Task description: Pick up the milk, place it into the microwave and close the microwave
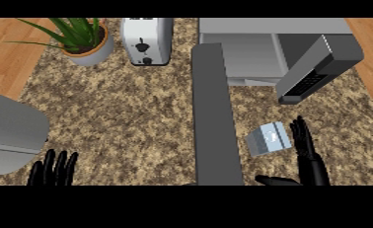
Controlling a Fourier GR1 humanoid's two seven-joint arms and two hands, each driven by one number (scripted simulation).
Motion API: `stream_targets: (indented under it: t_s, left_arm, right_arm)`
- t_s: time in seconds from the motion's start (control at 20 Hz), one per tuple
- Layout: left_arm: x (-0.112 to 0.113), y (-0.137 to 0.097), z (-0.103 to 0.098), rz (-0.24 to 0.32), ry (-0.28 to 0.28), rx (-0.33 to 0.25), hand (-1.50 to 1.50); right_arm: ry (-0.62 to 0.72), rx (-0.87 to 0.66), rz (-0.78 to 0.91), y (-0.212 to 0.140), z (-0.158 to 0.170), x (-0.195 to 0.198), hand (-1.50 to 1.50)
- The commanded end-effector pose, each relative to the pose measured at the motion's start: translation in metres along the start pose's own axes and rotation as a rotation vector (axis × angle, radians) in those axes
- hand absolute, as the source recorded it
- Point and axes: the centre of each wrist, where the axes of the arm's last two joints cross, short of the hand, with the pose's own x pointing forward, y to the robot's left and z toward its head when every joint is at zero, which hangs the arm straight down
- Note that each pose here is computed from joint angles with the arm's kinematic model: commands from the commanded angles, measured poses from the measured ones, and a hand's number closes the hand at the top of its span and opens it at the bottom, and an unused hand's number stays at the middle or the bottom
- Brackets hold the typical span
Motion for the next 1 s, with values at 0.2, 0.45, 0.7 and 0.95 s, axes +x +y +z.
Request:
stream_targets:
  t_s: [0.2,0.45,0.7,0.95]
  left_arm:
    - [0.005,0.0,0.007,0.012,0.014,-0.008,-1.5]
    - [0.016,-0.007,0.009,0.008,-0.007,-0.009,-1.5]
    - [0.001,-0.002,0.018,0.018,-0.001,0.007,-1.5]
    - [0.004,0.003,0.014,-0.001,0.01,-0.014,-1.5]
  right_arm:
    - [-0.009,0.003,-0.001,-0.021,0.005,-0.039,-1.5]
    - [-0.033,0.05,0.023,-0.005,-0.008,-0.028,-1.5]
    - [-0.07,0.09,-0.009,0.016,-0.022,-0.047,-1.5]
    - [-0.068,0.074,-0.036,0.009,-0.028,-0.041,-1.5]
